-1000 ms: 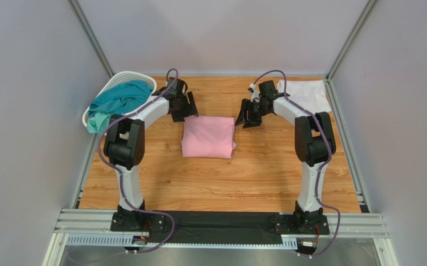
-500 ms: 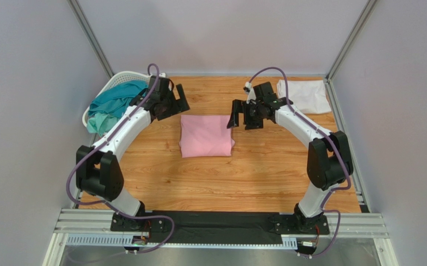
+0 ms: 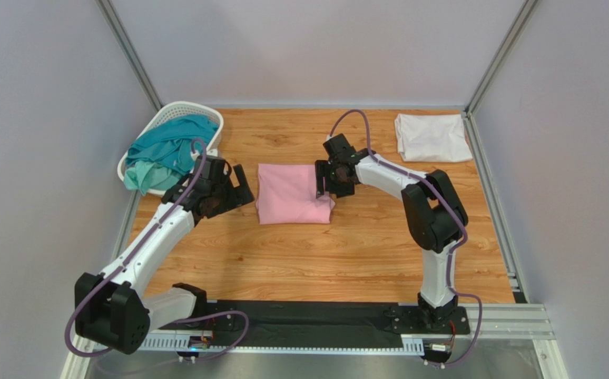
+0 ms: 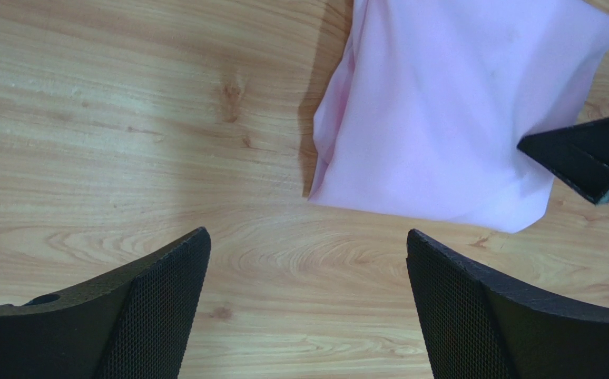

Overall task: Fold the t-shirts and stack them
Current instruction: Neatly place the folded tshirt to the corner

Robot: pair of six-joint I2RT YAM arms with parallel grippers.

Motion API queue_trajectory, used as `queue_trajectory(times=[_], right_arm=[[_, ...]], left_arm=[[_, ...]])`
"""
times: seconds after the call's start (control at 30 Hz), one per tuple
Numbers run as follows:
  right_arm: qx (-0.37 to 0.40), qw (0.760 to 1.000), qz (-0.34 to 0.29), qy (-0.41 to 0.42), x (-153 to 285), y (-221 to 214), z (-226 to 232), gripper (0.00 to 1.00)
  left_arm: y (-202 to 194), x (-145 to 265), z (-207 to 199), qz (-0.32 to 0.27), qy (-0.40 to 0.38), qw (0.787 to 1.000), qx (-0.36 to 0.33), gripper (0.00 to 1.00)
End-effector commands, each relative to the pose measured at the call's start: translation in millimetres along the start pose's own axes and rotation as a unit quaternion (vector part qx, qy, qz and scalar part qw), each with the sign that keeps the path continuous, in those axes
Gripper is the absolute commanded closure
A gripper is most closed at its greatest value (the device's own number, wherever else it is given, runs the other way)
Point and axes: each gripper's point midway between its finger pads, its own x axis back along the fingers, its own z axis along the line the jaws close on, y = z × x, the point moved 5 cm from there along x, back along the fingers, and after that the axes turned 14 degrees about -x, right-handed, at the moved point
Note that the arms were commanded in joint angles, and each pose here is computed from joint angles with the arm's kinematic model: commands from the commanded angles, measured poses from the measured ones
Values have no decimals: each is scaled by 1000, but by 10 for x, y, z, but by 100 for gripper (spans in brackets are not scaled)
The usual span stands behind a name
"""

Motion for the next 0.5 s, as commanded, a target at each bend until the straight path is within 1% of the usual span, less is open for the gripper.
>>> queue_trajectory(times=[0.0, 0.1, 0.17, 0.3, 0.43, 0.47], right_arm=[[-2, 999, -50, -12, -81, 208, 101, 32], [5, 999, -39, -14, -204, 194, 121, 37], [8, 999, -30, -16, -296, 150, 130, 37], [21, 999, -25, -37, -459, 74, 120, 48], [50, 996, -30, -71, -606, -3, 118, 57], [65, 994, -33, -78, -631, -11, 125, 61]], left_arm=[[-34, 90, 38, -13, -1, 1000, 5, 0], [-101, 88, 56, -7, -1, 1000, 6, 0], [-132, 70, 60, -1, -1, 1000, 8, 0], [-180, 31, 67, 12, 1, 1000, 9, 0], [-189, 31, 86, 13, 8, 1000, 11, 0], [-185, 40, 89, 11, 9, 1000, 11, 0]])
